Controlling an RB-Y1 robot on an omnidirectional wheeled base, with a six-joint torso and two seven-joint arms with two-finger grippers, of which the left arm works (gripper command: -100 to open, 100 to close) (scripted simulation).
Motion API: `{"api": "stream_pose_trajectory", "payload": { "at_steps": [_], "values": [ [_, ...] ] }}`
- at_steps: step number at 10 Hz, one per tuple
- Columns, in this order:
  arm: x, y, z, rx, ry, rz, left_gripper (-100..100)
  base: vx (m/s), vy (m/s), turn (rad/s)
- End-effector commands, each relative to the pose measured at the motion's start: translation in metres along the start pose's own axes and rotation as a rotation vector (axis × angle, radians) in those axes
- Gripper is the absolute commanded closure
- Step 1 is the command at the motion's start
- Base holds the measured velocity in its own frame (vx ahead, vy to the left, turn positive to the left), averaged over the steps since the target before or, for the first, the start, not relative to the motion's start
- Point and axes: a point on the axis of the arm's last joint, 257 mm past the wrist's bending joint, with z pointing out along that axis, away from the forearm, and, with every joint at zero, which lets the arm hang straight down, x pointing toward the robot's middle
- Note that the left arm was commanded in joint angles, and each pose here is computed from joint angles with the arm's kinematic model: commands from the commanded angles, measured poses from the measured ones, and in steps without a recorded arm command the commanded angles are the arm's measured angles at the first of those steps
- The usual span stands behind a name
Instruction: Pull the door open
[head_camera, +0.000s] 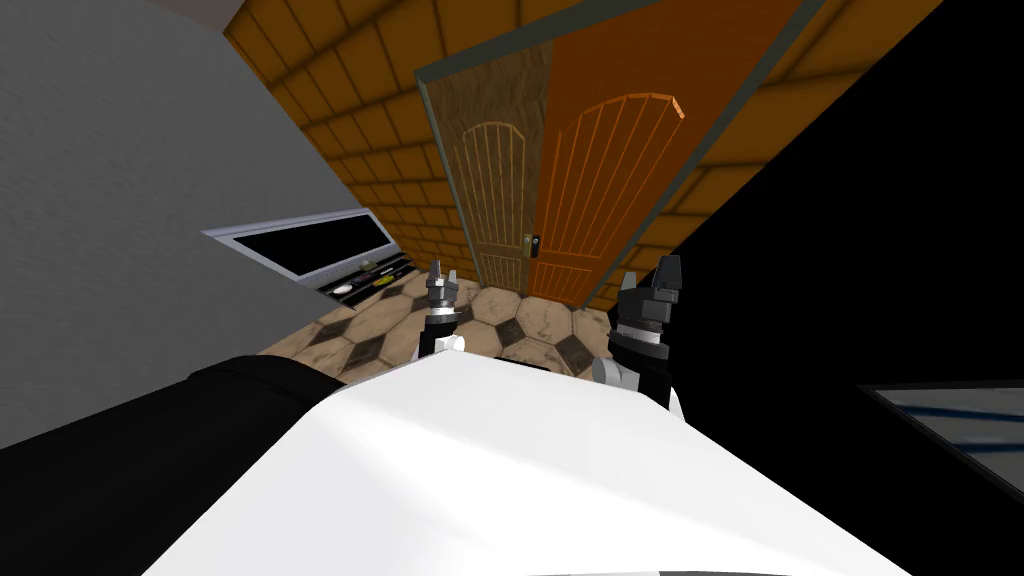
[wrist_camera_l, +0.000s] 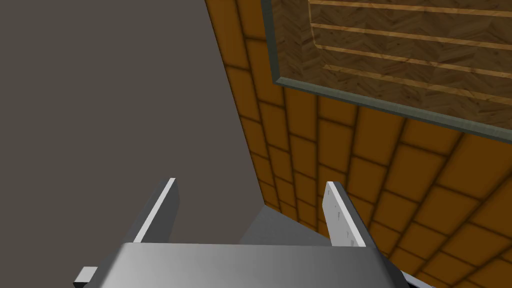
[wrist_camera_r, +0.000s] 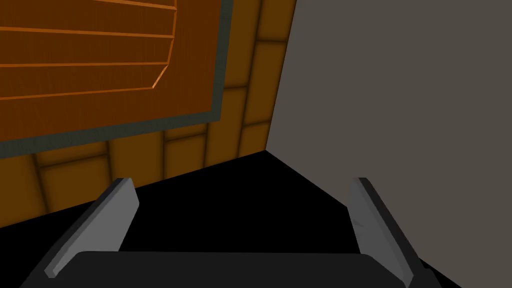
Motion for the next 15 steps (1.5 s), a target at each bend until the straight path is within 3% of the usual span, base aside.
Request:
{"api": "stream_pose_trajectory", "payload": {
  "at_steps": [1,7,15],
  "values": [
    [0.001,0.013,-0.0003,-0.022,0.013,0.000,-100,0.083,-0.005,-0.080],
    [0.000,0.060,-0.0024,-0.106,0.050,-0.002,-100,0.139,-0.011,-0.075],
    [-0.006,0.109,-0.0057,-0.194,0.071,-0.001,-100,0.098,-0.007,-0.057]
  ]
}}
